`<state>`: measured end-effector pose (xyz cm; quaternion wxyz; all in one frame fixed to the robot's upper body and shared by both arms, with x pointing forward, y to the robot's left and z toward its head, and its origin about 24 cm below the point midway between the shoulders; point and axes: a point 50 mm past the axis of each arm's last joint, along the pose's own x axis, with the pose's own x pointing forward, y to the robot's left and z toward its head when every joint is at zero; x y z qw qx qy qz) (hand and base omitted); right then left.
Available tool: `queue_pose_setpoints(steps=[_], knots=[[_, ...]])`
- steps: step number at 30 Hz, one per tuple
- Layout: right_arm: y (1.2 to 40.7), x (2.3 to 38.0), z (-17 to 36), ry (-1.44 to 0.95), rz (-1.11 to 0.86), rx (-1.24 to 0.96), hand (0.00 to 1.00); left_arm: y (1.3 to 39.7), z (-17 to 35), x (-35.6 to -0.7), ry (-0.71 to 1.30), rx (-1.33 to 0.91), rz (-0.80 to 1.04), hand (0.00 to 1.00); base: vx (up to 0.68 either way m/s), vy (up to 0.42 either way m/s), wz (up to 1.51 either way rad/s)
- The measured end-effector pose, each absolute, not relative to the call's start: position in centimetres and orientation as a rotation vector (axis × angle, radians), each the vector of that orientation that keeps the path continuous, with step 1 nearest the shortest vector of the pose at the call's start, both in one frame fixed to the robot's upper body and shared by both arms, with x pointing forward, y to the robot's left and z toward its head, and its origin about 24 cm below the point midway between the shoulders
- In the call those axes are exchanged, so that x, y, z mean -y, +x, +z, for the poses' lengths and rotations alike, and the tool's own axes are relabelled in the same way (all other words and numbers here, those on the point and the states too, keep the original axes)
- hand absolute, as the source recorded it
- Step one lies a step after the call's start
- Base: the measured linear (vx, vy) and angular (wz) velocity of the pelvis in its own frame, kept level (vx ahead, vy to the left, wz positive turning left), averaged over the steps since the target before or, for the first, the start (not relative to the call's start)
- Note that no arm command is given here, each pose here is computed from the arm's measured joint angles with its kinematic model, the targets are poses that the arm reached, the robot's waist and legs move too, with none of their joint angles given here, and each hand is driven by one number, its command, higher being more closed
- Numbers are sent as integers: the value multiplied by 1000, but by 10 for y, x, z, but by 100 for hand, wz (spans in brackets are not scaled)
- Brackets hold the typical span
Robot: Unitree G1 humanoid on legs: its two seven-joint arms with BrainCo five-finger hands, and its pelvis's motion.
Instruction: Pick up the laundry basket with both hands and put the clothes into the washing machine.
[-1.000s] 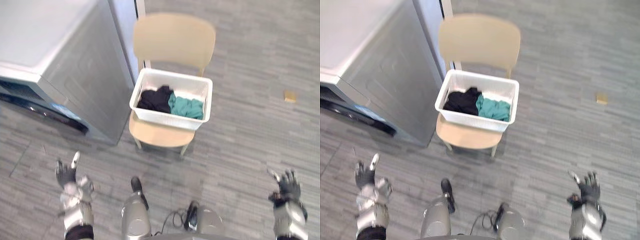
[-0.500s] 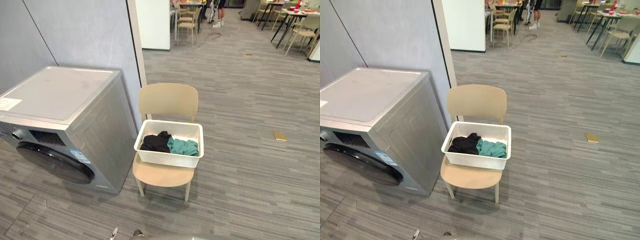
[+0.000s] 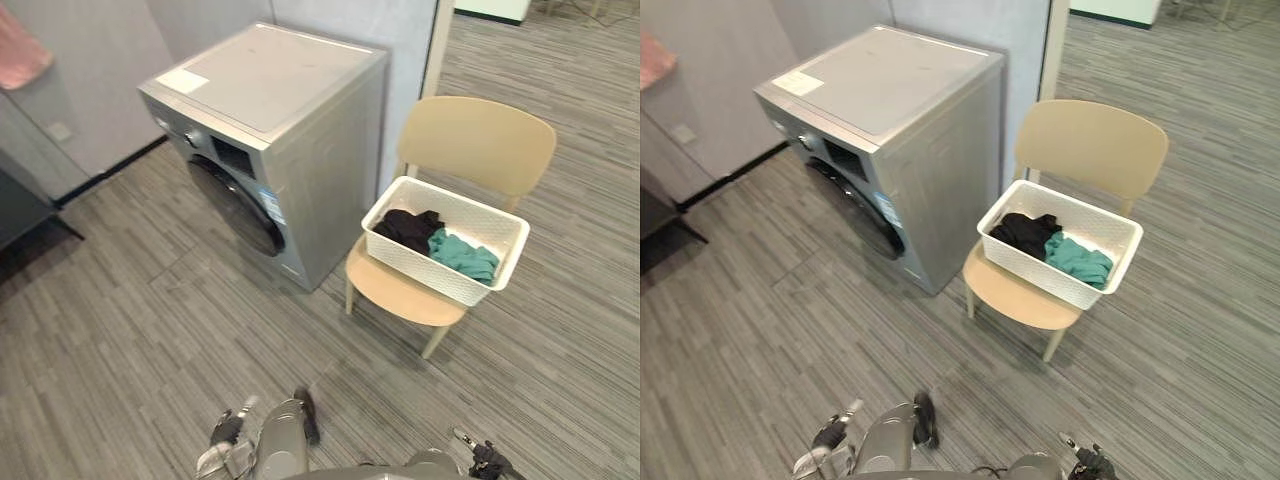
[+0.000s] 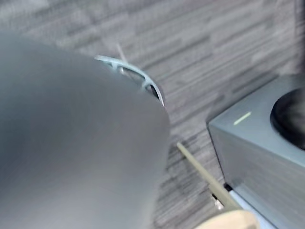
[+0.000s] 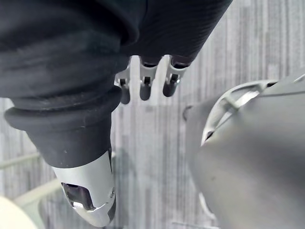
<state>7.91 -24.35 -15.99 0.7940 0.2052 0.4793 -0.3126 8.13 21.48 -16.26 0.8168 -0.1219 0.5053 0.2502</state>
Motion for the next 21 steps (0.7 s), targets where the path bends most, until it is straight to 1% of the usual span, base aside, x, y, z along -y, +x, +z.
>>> queue_pose_setpoints(steps=[2,3,4,7,10,12,14,15,16,18,21], knots=[[67,246,-162,506,-751,-1034,0,55,-172,-205,-307,-1195,539,0,69,261,118],[65,250,-161,527,-781,-1031,0,51,-172,-203,-318,-1208,544,0,106,307,116],[63,240,-165,593,-804,-1044,0,47,-172,-212,-304,-1219,553,0,85,248,63],[65,227,-168,632,-788,-1062,0,30,-172,-220,-284,-1267,560,0,98,272,28],[74,228,-166,602,-744,-1052,0,36,-172,-218,-279,-1256,539,0,61,263,40],[86,231,-163,559,-683,-1035,0,42,-171,-217,-265,-1232,518,0,37,216,40],[98,238,-158,468,-614,-1011,0,41,-172,-208,-242,-1249,470,0,107,303,37],[102,235,-157,456,-589,-1009,0,42,-172,-208,-238,-1246,463,0,130,233,30],[111,225,-157,452,-532,-1004,0,44,-171,-213,-216,-1242,458,0,89,104,23],[116,210,-158,464,-466,-1006,0,47,-170,-220,-199,-1230,463,0,100,77,39],[115,194,-160,530,-454,-1003,0,56,-168,-222,-184,-1203,459,0,155,-41,58]])
